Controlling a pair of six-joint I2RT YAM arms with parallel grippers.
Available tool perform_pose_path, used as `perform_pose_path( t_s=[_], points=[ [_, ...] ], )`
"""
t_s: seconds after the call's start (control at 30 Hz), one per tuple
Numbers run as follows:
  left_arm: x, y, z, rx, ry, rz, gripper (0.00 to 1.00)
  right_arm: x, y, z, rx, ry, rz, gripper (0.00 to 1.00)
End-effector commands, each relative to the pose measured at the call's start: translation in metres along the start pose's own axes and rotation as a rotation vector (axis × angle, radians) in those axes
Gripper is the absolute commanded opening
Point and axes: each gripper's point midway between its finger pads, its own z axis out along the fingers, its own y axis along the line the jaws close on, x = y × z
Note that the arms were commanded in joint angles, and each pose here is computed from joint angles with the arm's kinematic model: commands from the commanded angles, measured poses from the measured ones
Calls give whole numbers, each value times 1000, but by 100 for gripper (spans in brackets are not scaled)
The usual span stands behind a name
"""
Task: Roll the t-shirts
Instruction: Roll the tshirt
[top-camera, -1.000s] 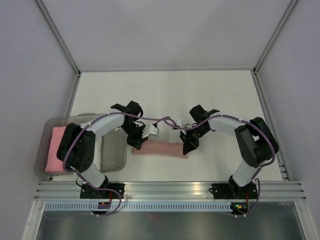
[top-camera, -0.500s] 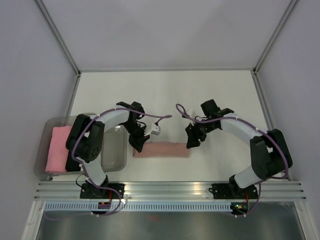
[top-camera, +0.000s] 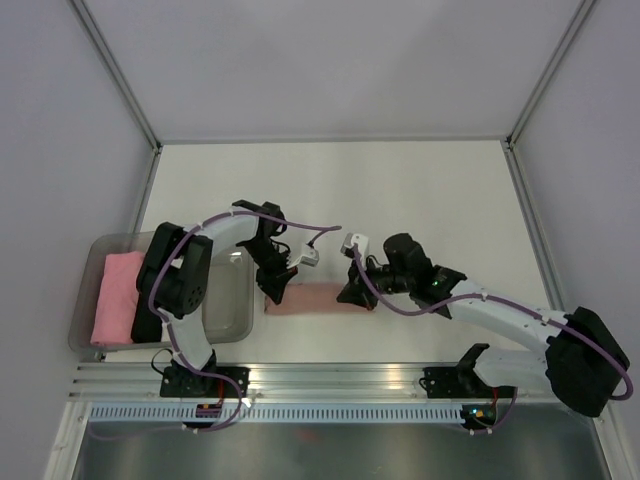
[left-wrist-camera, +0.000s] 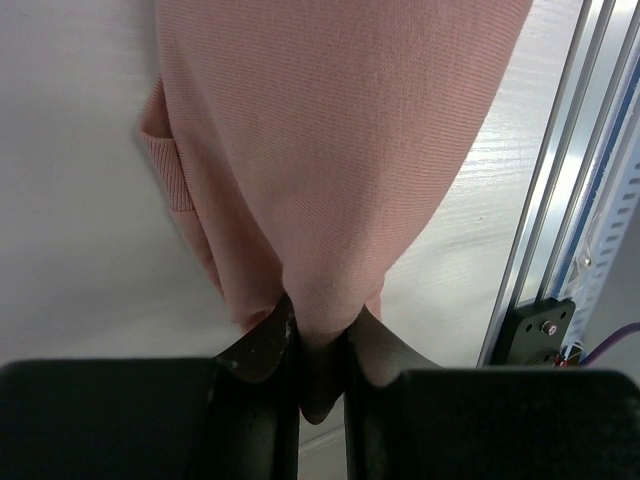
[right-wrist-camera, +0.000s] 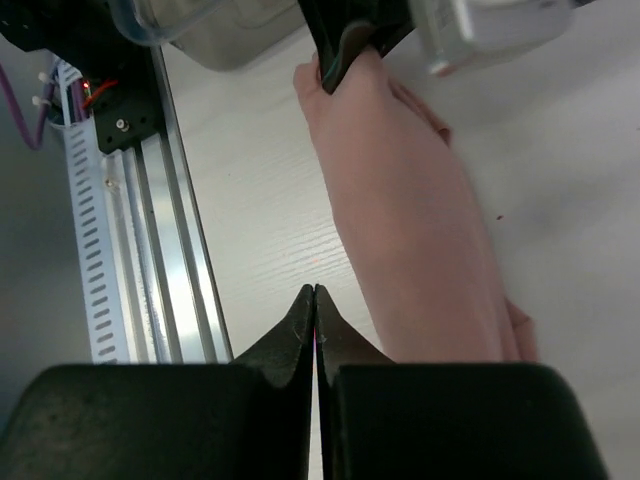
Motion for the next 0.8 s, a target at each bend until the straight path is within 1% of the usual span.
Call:
perform_pose_path(
  t_s=[0.0,0.07,0.1,0.17,0.3,0.4,0.53,0.63,0.77],
  points=[
    [-5,6,-3,-1,-17,-23,2,-39,8,33,41,-226,-64,0],
    [-6,7,-4,-4,-20,-19,2,-35,8,48,57,-189,-96,0],
    [-6,6,-4,-2,-20,-22,2,-27,11,63,53,-140,-105,0],
    [-6,6,-4,0,-18,-20,2,-24,13,75,53,-122,-115,0],
    [-3,3,-4,9,-13,-24,2,-12,-3,92,106,-89,-80,0],
    [-1,2,-3,18,-8,-21,2,1,-15,99,126,-30,-41,0],
    [1,1,-4,27,0,-19,2,4,-28,99,137,-66,47,0],
    [2,1,-3,39,4,-14,2,8,-37,100,141,-62,73,0],
    [5,0,-2,53,17,-13,2,4,-41,102,128,-93,102,0]
  ],
)
